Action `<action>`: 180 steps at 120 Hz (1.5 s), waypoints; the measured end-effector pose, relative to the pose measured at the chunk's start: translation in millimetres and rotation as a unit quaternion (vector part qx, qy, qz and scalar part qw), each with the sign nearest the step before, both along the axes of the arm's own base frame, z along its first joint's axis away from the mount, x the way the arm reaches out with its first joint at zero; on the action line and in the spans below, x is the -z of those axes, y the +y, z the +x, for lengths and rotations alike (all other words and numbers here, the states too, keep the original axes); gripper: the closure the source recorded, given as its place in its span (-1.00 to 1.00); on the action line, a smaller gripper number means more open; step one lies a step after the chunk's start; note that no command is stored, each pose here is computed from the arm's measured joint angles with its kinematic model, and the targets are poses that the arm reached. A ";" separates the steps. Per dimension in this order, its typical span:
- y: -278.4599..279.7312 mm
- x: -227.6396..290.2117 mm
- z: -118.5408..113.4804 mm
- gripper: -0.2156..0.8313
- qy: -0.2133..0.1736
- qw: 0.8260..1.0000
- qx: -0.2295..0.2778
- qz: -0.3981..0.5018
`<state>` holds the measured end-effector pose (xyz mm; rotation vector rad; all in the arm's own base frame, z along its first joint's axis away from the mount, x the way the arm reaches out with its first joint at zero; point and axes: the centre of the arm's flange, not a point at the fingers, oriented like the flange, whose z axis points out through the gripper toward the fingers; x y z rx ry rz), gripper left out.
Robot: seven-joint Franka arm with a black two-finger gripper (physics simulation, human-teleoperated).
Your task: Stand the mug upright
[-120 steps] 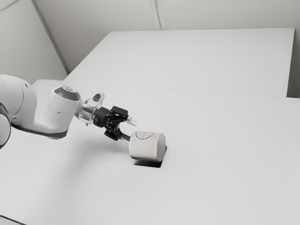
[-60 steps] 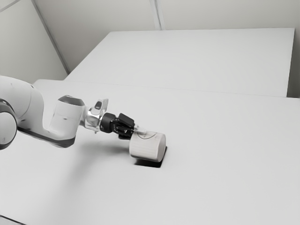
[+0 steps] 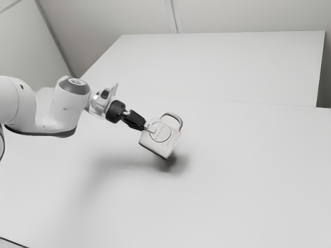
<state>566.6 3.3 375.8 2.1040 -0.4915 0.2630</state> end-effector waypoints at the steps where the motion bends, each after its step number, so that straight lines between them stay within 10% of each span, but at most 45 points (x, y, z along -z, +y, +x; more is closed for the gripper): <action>1: 0.9 -1.7 0.7 0.89 -0.001 1.000 0.003 0.009; 67: 34.4 -38.7 14.2 0.91 -0.053 0.882 0.059 0.465; 101: 30.1 6.8 0.4 0.78 -0.017 0.881 0.015 0.473; 133: 24.5 7.2 -0.8 -0.08 -0.005 0.885 -0.021 0.465; 180: 27.9 -167.7 34.5 -0.51 -0.039 0.886 -0.100 0.450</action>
